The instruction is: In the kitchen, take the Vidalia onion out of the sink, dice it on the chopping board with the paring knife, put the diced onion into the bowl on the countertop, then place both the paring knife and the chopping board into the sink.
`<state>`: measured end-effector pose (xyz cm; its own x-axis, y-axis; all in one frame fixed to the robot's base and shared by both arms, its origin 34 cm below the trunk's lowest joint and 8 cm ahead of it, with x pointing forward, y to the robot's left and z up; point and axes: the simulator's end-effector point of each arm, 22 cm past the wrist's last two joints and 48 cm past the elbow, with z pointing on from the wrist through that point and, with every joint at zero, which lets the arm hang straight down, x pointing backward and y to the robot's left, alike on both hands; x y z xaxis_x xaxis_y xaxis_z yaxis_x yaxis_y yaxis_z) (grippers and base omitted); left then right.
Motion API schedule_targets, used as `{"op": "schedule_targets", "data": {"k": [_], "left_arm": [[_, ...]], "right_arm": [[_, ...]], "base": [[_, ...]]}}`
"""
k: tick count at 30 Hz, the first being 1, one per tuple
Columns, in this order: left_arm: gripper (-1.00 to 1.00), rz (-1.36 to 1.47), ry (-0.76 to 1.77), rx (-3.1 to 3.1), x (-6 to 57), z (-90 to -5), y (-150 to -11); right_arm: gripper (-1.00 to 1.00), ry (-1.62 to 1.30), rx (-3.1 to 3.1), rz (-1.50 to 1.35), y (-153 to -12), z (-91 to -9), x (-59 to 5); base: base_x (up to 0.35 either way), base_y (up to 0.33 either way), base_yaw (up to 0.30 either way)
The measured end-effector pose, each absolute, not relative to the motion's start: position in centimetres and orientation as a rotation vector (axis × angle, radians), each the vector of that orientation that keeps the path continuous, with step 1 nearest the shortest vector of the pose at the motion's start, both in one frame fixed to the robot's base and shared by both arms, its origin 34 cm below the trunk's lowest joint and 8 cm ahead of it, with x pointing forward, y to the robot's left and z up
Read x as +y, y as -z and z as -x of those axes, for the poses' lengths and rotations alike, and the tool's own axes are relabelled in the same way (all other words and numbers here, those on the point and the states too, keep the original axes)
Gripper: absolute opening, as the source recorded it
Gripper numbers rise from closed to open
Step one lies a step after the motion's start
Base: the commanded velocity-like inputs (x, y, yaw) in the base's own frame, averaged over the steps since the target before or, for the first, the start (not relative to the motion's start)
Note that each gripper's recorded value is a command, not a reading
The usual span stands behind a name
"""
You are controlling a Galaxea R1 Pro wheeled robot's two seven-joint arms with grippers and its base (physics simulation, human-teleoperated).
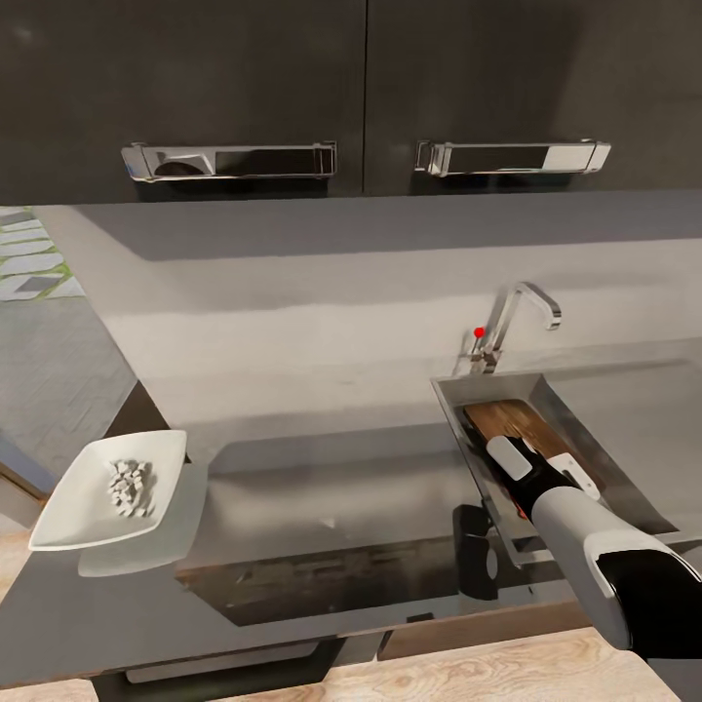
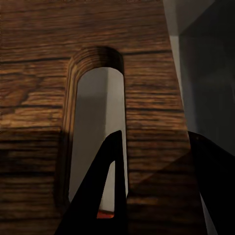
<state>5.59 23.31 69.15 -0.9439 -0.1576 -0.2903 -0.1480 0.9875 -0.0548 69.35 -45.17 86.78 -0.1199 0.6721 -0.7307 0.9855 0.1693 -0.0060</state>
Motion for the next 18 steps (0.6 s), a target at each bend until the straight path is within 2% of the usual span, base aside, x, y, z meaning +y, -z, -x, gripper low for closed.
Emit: {"op": "schedule_targets", "data": {"k": [18], "left_arm": [[1.00,0.223,0.046,2.836,23.31,-5.52,-69.14]], "right_arm": [[1.00,0.661,1.839,-1.559,-87.68,-70.25,-45.35]], "base": [[0.000,0.000,0.000]]}}
